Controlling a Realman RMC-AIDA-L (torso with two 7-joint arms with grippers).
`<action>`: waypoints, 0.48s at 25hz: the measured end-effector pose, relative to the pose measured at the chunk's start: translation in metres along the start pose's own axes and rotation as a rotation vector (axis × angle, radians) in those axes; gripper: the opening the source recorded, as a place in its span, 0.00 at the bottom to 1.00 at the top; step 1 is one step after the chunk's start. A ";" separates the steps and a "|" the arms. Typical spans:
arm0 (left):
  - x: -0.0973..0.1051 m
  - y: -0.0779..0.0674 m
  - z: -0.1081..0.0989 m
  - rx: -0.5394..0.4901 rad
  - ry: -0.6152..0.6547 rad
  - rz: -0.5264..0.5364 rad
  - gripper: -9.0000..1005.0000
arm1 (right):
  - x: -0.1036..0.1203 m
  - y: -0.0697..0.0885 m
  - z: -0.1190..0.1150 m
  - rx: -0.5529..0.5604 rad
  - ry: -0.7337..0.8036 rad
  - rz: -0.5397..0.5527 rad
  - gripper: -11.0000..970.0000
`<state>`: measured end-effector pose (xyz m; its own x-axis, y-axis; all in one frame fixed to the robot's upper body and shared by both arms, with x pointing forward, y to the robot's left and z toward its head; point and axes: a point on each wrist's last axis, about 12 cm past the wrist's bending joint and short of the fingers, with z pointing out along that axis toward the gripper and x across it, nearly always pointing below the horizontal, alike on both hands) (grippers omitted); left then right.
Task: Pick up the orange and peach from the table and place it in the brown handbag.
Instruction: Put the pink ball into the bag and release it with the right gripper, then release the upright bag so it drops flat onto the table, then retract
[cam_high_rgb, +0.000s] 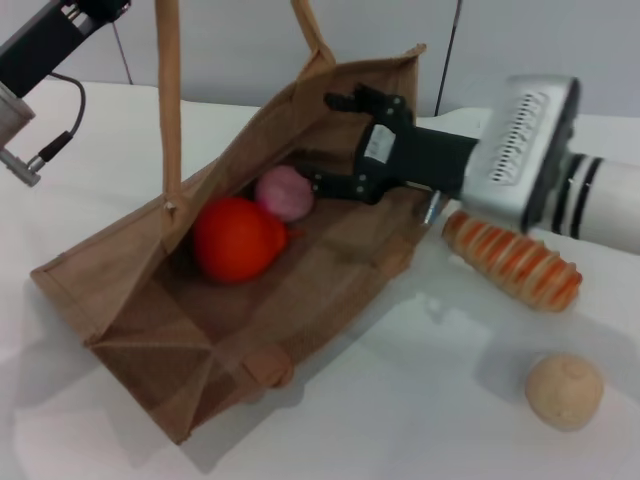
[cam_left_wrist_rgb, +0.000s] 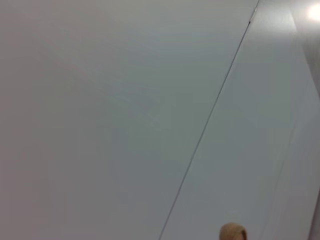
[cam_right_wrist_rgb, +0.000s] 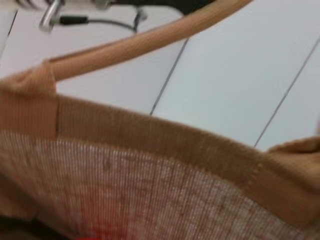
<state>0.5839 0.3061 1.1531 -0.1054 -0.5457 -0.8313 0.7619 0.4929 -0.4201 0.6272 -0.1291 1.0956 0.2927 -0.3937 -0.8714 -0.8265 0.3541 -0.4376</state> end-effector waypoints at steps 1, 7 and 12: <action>0.000 0.001 -0.001 -0.005 0.001 0.006 0.24 | 0.002 0.001 -0.005 0.009 -0.016 0.012 0.90; 0.007 0.006 -0.009 -0.070 0.011 0.066 0.25 | 0.020 0.003 -0.052 0.090 -0.115 0.060 0.89; 0.026 0.009 -0.012 -0.131 0.030 0.159 0.25 | 0.037 0.004 -0.097 0.233 -0.169 0.112 0.89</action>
<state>0.5808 0.3043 1.1235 -0.0111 -0.4346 -0.9006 0.6810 0.6562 -0.3251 0.5881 -0.2242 1.0828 0.2984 -0.2011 -0.9330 -0.7312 0.5801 -0.3589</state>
